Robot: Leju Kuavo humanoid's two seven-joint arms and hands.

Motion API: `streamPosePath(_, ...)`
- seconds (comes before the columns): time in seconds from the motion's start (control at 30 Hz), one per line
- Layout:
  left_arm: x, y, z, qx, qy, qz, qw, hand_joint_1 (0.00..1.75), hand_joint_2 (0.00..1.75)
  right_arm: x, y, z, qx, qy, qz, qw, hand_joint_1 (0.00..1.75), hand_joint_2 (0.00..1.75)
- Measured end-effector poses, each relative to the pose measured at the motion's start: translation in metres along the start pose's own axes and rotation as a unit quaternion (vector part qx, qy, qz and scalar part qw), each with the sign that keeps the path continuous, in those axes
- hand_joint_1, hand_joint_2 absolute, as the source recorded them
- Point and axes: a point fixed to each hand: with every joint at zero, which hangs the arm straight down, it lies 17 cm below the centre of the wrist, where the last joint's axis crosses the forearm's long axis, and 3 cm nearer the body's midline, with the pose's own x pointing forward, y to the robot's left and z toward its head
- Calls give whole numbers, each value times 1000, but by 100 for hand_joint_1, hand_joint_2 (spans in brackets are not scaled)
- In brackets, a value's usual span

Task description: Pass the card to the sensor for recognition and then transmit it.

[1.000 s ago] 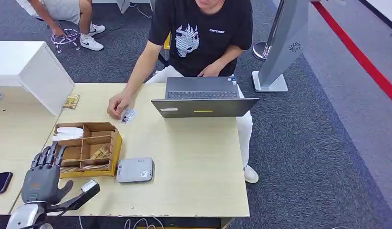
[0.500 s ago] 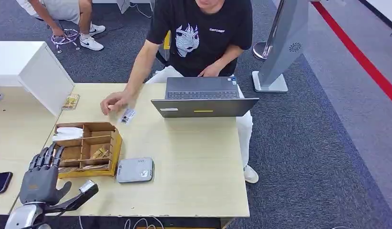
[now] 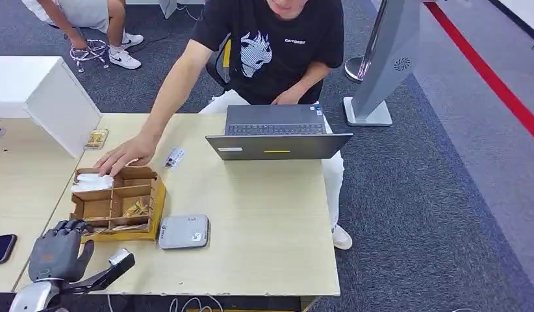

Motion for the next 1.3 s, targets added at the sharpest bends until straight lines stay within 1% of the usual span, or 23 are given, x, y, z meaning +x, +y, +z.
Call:
streamPosePath(1.0, 0, 10, -5, 13, 0, -1, 1000, 175, 175, -2, 2, 0, 5, 4, 0, 1000, 0, 175)
streamPosePath(1.03, 1, 18, -7, 28, -3, -4, 1000, 175, 175, -2, 2, 1, 6, 5, 4, 1000, 0, 175)
streamPosePath(1.07, 3, 37, -12, 63, -10, -10, 998, 175, 175, -3, 3, 1, 8, 6, 7, 1000, 0, 175)
streamPosePath(1.13, 2, 97, -34, 123, -9, -16, 992, 175, 175, -4, 4, 1, 11, 10, 12, 1000, 0, 175)
streamPosePath(1.2, 0, 154, -60, 148, -6, -11, 989, 175, 175, -3, 6, 0, 13, 11, 13, 1000, 0, 175)
streamPosePath(1.23, 1, 181, -67, 167, -7, -10, 986, 175, 175, -1, 8, 0, 14, 10, 13, 1000, 0, 175)
streamPosePath(1.3, 4, 219, -71, 201, -10, -12, 979, 175, 175, -2, 8, 0, 14, 11, 15, 1000, 0, 175)
